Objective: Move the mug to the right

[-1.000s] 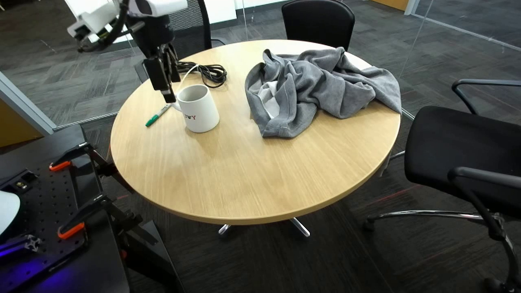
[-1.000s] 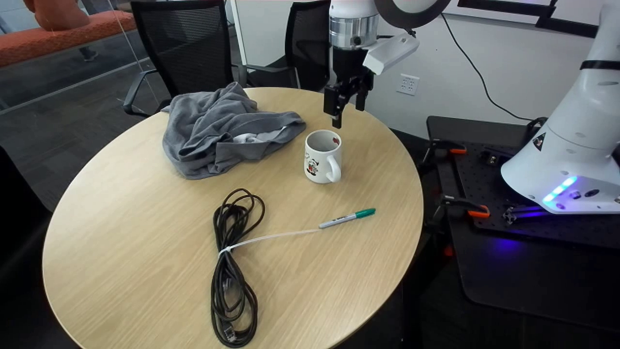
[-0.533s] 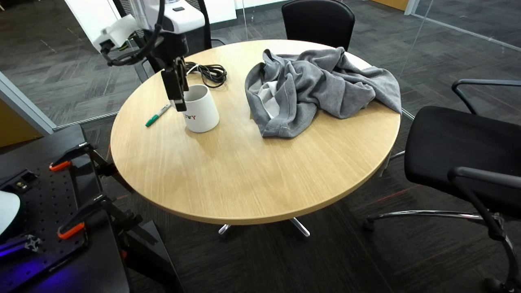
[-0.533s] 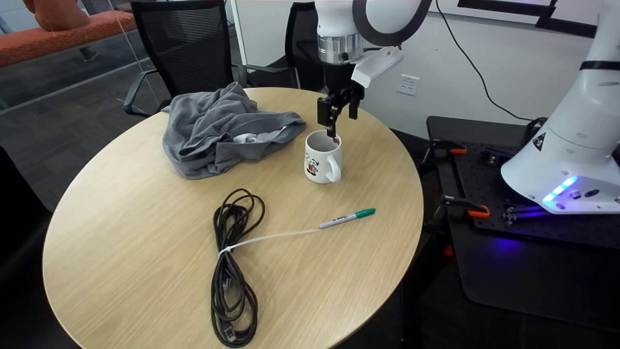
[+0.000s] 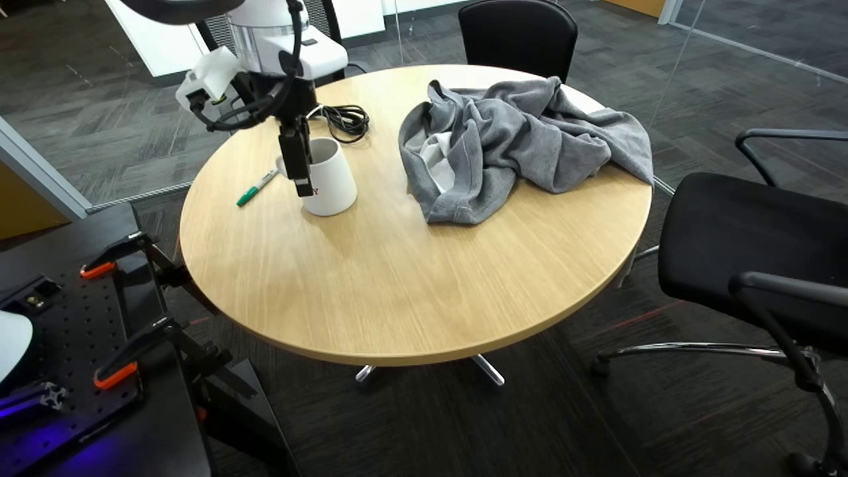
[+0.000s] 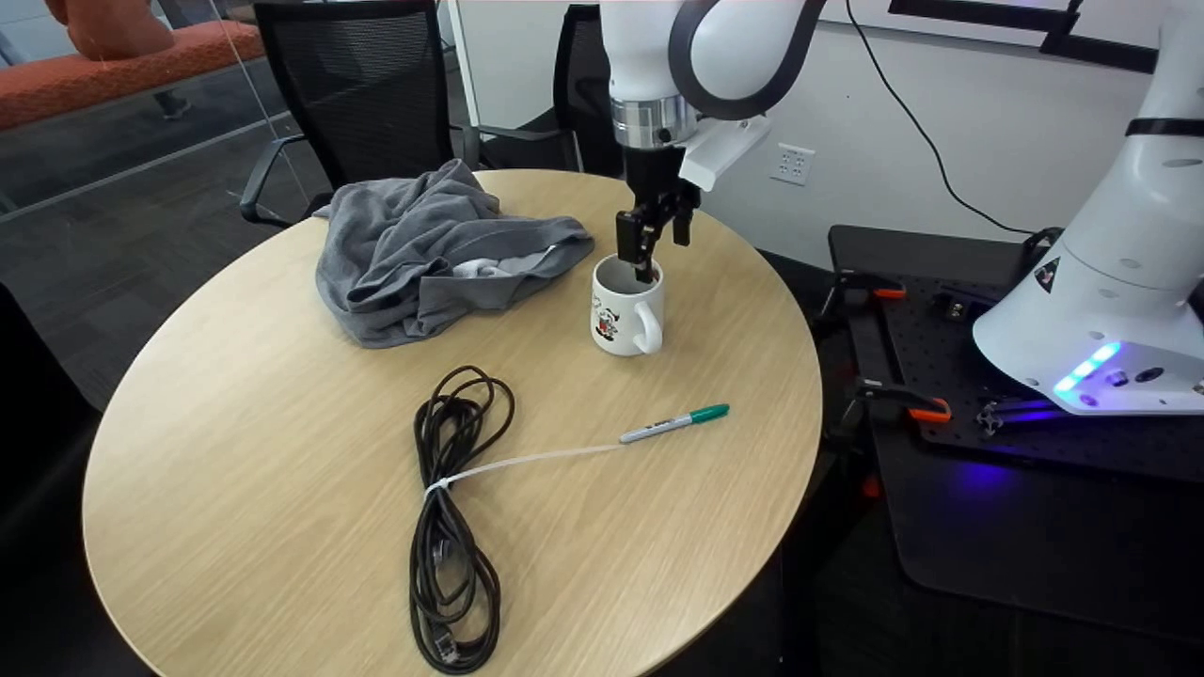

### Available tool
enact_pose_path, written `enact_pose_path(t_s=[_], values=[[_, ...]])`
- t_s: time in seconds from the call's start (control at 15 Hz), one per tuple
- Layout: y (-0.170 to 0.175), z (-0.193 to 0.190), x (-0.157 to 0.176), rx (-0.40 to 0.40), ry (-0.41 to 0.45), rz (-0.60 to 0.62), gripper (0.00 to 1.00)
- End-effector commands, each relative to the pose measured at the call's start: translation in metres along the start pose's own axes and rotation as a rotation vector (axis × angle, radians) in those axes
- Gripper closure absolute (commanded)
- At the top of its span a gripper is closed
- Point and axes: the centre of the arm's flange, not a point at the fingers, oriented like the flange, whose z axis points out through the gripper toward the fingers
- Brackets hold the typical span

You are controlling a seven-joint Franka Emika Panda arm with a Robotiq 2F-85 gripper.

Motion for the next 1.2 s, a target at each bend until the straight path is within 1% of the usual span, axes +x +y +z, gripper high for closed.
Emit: enact_pose_path(t_s=[0.0, 0.07, 0.13, 0.73, 0.8, 0.87, 0.93, 1.0, 1.13], values=[[-0.004, 0.011, 0.01, -0.001, 0.01, -0.03, 0.0], [-0.005, 0.013, 0.01, -0.004, 0.011, -0.031, 0.25], [-0.006, 0.015, 0.011, -0.005, 0.011, -0.032, 0.26], [-0.015, 0.017, 0.019, -0.012, 0.007, -0.044, 0.95], [-0.016, 0.016, 0.021, -0.014, 0.006, -0.044, 0.99], [-0.016, 0.016, 0.022, -0.015, 0.006, -0.043, 1.0], [-0.017, 0.016, 0.023, -0.017, 0.005, -0.04, 1.0], [-0.016, 0.015, 0.024, -0.018, 0.003, -0.035, 0.98], [-0.012, 0.014, 0.027, -0.021, -0.002, -0.013, 0.98]])
